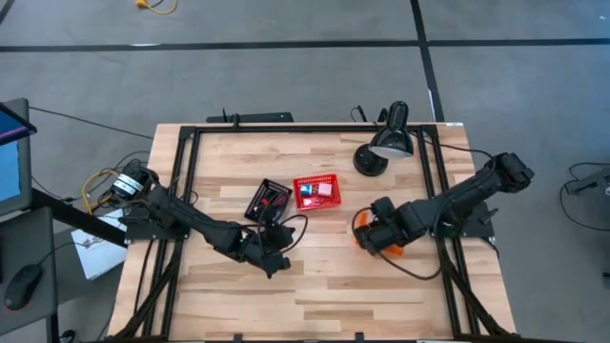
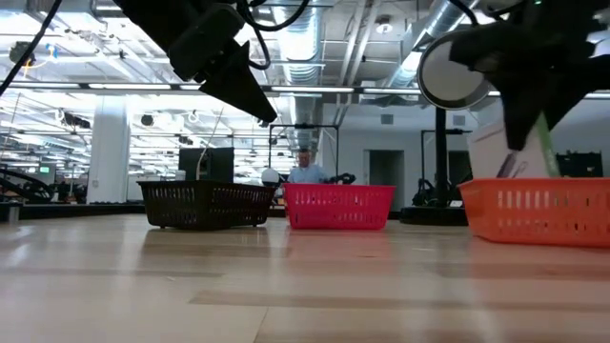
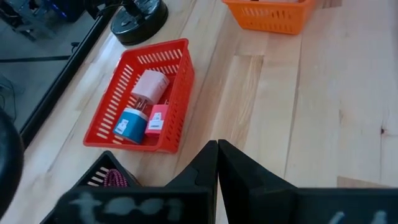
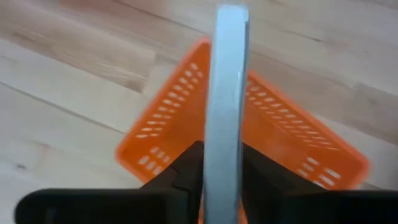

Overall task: Pick and place items into bin
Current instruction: Put the white card reader box into the orange bin

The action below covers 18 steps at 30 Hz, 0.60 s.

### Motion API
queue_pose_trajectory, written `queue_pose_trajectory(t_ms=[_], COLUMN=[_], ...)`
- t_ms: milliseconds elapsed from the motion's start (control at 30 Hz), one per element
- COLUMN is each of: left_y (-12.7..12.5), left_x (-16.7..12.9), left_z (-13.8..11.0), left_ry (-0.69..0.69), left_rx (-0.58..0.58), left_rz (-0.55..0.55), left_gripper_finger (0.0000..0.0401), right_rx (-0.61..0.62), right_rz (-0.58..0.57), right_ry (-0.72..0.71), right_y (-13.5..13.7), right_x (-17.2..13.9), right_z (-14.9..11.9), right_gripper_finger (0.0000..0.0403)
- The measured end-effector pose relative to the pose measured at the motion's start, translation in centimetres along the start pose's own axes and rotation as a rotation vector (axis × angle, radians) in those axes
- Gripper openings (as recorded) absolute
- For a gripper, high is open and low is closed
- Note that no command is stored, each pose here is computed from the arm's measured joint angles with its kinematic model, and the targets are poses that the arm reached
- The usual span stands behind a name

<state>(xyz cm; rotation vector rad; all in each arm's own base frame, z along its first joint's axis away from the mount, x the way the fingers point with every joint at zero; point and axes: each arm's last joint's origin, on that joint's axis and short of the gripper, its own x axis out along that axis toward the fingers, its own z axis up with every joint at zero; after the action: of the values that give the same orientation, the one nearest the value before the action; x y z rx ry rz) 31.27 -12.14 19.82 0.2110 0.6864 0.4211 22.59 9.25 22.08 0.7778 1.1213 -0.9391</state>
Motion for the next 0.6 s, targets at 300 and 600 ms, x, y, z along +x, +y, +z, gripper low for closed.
queue_pose_trajectory(t_ms=[300,600], left_y=[0.0,0.1], left_x=[0.0,0.0], left_z=[-0.1,-0.4], left_ry=[0.011,0.038], left_rx=[0.004,0.011], left_rz=[-0.02,-0.013], left_gripper_finger=[0.0,0.0], right_rx=[0.032,0.058], right_rz=[0.036,-0.052], right_ry=[-0.006,0.037], right_y=[0.4,-1.3], right_x=[0.1,-1.0], right_z=[0.6,-0.8], right_gripper_finger=[0.0143,0.0164])
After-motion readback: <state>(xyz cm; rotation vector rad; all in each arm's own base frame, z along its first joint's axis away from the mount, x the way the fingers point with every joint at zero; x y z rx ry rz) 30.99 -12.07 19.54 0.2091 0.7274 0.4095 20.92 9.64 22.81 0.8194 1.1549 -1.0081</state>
